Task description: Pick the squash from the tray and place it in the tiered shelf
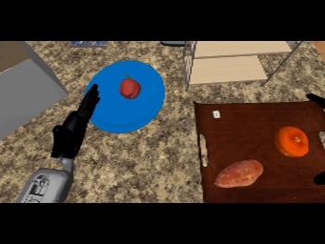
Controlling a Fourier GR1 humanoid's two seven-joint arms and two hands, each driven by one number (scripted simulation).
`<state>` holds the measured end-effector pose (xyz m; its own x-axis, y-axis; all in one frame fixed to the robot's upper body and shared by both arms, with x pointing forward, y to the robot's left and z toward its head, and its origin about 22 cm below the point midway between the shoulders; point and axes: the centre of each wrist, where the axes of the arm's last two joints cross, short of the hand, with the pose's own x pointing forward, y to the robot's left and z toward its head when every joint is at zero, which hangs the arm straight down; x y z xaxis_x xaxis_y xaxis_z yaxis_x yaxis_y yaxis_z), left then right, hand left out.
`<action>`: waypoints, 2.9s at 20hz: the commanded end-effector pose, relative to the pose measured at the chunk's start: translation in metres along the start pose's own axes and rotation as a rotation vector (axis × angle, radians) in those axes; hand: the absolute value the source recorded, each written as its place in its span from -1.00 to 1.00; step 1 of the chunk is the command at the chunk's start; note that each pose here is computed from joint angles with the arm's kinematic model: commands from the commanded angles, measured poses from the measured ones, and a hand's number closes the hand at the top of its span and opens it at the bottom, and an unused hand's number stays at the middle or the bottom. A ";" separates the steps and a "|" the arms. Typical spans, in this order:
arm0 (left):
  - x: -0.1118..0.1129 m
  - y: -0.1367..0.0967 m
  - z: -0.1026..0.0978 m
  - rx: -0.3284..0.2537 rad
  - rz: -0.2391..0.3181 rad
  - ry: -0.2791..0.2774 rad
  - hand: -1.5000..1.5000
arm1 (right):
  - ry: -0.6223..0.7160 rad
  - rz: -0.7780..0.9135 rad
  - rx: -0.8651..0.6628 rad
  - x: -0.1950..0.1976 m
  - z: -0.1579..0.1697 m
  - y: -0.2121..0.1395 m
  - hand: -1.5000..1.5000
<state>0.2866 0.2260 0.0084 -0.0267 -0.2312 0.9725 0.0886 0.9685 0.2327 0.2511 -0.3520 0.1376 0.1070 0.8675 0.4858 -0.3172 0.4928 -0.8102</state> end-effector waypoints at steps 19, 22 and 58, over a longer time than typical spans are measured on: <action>0.010 -0.002 0.008 -0.005 0.000 0.005 0.00 | 0.063 0.087 0.012 -0.011 -0.024 0.036 -1.00; 0.012 0.001 0.009 -0.009 0.007 0.021 0.00 | 0.070 0.070 0.006 -0.025 -0.027 0.047 -1.00; 0.016 -0.019 -0.004 -0.069 0.011 -0.006 0.00 | -0.056 0.116 -0.032 0.157 -0.054 0.171 1.00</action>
<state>0.2858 0.2172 0.0179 -0.0288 -0.2312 0.9725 0.1162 0.9655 0.2330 0.2744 -0.2024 0.0458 0.0168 0.9265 0.3758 -0.3164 0.3615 -0.8771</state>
